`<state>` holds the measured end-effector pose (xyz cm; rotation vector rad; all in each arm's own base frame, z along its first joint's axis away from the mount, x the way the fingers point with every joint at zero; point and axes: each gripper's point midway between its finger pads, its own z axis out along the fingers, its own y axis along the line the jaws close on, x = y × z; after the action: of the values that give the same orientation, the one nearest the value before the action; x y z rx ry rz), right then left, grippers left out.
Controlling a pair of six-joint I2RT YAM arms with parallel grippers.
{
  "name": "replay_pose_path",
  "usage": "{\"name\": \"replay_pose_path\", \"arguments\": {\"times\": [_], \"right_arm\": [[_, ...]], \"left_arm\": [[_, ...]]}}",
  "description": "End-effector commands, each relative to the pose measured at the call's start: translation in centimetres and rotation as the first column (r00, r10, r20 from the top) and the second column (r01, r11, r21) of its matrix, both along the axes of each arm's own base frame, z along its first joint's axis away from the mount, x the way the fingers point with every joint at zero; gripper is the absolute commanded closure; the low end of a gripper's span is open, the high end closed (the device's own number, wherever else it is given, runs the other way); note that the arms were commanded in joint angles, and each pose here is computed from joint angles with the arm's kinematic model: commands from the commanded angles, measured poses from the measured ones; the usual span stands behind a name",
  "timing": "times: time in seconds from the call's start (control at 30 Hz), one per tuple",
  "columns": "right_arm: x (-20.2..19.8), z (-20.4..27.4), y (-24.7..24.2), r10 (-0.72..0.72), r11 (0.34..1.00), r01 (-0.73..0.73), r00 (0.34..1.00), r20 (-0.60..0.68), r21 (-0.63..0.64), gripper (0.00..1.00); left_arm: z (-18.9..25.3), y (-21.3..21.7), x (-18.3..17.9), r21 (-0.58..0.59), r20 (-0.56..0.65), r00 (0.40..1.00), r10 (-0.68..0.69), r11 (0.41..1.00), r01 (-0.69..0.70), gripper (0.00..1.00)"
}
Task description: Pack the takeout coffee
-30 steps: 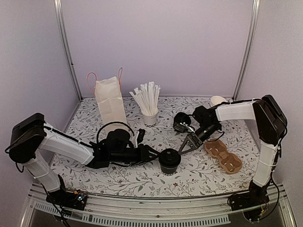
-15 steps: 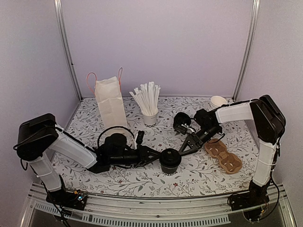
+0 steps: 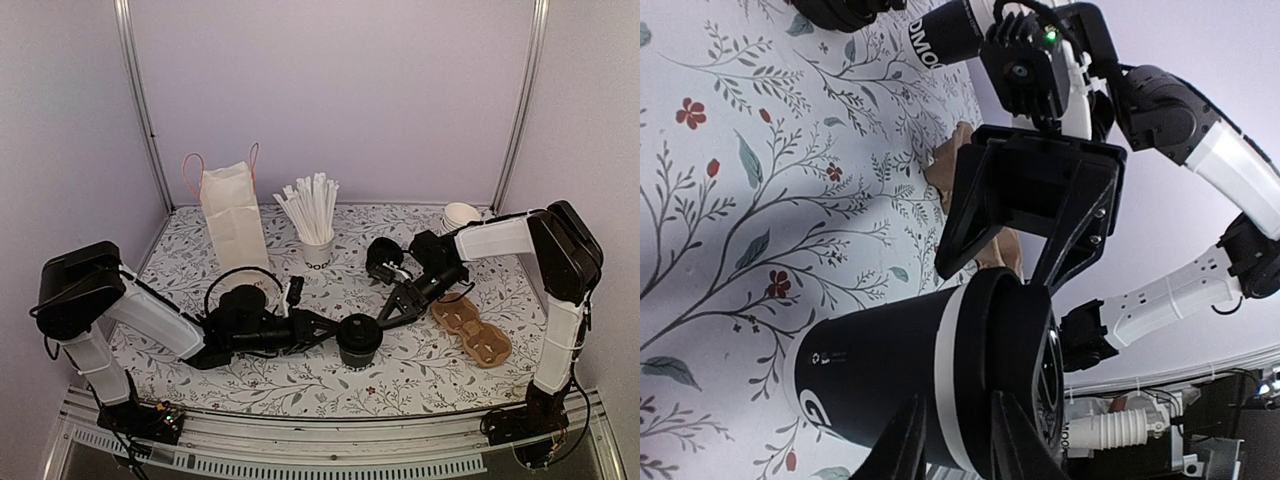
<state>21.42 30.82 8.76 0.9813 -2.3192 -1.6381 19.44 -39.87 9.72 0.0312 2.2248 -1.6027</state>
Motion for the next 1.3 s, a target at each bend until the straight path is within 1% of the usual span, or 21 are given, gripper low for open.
{"name": "replay_pose_path", "arguments": {"times": [0.0,0.17,0.27,0.5,0.57,0.63,0.73,0.8,0.87,1.0,1.1,1.17,1.27], "right_arm": [[0.4,-3.9,-1.3,0.073,0.984,-0.041,0.981,0.181,-0.173,0.48],[-0.1,-0.1,-0.7,0.078,0.995,-0.065,0.975,0.210,-0.070,0.46],[-0.4,1.1,-0.7,0.079,0.997,-0.072,0.971,0.226,-0.040,0.45],[-0.7,1.4,-0.6,0.077,0.997,-0.075,0.974,0.212,-0.018,0.44],[-0.7,1.7,-0.4,0.077,0.997,-0.077,0.975,0.207,-0.006,0.44],[-0.7,2.0,-0.3,0.077,0.997,-0.081,0.976,0.204,0.009,0.43],[-0.8,2.8,-0.1,0.079,0.995,-0.089,0.976,0.201,0.041,0.43],[-0.8,3.3,0.1,0.078,0.994,-0.093,0.976,0.202,0.063,0.43],[-0.8,3.5,0.1,0.079,0.993,-0.096,0.976,0.202,0.072,0.43],[-0.8,3.4,0.1,0.080,0.993,-0.096,0.976,0.201,0.073,0.42],[-0.9,3.2,0.1,0.082,0.993,-0.097,0.978,0.194,0.070,0.42],[-0.9,3.0,0.1,0.083,0.993,-0.097,0.978,0.189,0.069,0.42],[-0.9,3.0,0.1,0.082,0.993,-0.097,0.978,0.190,0.069,0.42]], "left_arm": [[-6.6,2.6,-1.5,0.388,-0.018,0.999,-0.034,0.921,0.038,0.74],[0.5,0.6,1.7,0.352,0.181,0.983,-0.012,0.934,-0.054,0.71],[2.4,0.5,2.4,0.329,0.214,0.977,0.000,0.941,-0.072,0.71],[3.0,0.3,2.5,0.280,0.198,0.980,-0.001,0.959,-0.056,0.70],[3.8,0.0,1.8,0.256,0.202,0.979,-0.028,0.966,-0.025,0.68],[4.6,-0.3,0.5,0.237,0.226,0.971,-0.077,0.971,0.022,0.64],[4.7,-0.1,-1.4,0.250,0.232,0.966,-0.115,0.967,0.055,0.53],[4.8,0.3,-2.7,0.230,0.222,0.967,-0.122,0.971,0.070,0.47],[4.1,0.4,-4.1,0.210,0.186,0.974,-0.129,0.974,0.089,0.43],[2.3,0.2,-5.6,0.200,0.109,0.984,-0.139,0.973,0.115,0.43],[1.3,0.4,-5.5,0.192,0.063,0.992,-0.111,0.977,0.097,0.48],[1.6,0.3,-5.3,0.146,0.062,0.994,-0.094,0.986,0.084,0.51],[1.7,0.1,-5.3,0.111,0.052,0.995,-0.091,0.990,0.084,0.55]]}}
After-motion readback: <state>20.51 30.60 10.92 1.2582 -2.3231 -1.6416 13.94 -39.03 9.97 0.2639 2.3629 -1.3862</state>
